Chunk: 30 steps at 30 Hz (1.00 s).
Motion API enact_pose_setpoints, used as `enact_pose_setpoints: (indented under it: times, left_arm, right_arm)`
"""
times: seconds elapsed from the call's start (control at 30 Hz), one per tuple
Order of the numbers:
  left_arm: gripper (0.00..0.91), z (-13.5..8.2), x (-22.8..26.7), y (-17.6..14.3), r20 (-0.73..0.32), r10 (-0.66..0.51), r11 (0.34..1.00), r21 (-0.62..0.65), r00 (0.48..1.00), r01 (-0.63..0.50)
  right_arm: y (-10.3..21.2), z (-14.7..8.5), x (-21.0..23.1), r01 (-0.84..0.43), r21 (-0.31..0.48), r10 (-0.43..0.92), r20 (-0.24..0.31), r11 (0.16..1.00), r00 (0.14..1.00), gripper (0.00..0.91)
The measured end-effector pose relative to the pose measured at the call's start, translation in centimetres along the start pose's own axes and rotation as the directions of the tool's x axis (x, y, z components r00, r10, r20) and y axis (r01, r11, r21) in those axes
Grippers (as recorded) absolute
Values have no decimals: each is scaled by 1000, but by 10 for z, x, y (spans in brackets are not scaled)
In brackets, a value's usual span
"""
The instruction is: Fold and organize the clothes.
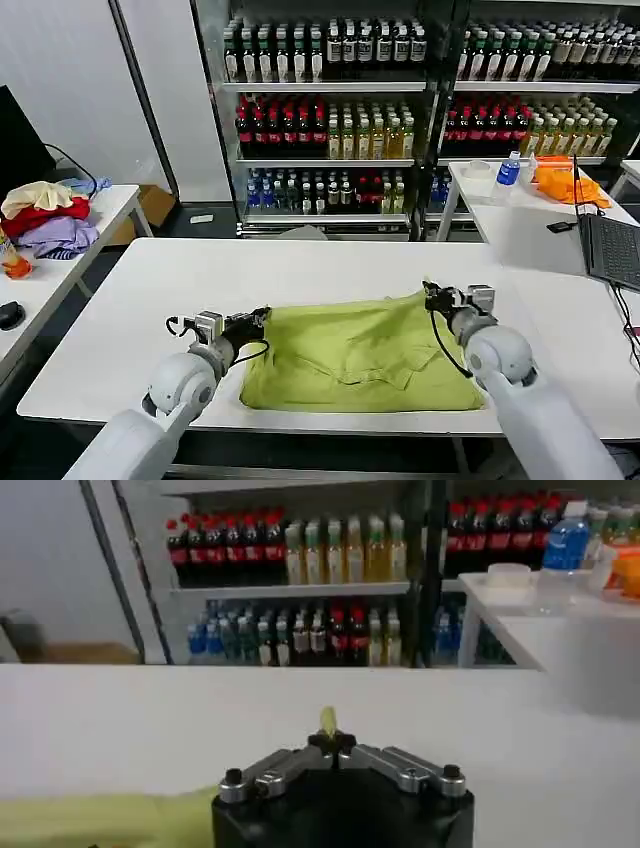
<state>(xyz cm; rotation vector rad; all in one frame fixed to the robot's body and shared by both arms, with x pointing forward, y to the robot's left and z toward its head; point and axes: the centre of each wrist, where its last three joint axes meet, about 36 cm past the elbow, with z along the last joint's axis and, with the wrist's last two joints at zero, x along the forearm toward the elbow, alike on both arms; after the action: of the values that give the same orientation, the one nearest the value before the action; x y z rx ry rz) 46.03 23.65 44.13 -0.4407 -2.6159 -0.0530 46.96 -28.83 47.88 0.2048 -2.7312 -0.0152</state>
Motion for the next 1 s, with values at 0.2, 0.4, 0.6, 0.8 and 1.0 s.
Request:
enact_pose_setpoints:
  times: [0.2,0.4,0.6,0.8,1.0]
  left_arm:
    - [20,9,21,-3,-7,16,1000,-17,1000,-17]
    - [20,15,40,-7,-14,32,999,-32,999,-32]
    - [20,26,52,-11,-35,45,998,-44,998,-46]
    - [20,41,56,-17,-51,46,997,-52,998,-49]
    - [20,52,60,-18,-57,26,997,-70,998,-30]
  right_arm:
    - [4,6,40,9,0,-9,23,1000,1000,0]
    - [7,16,77,11,-6,-11,28,1000,1000,0]
    - [8,32,105,-5,-11,5,2,1000,1000,0]
    - [9,48,118,-25,-17,24,-41,1000,999,0]
    - [10,61,124,-45,-26,43,-74,999,996,0]
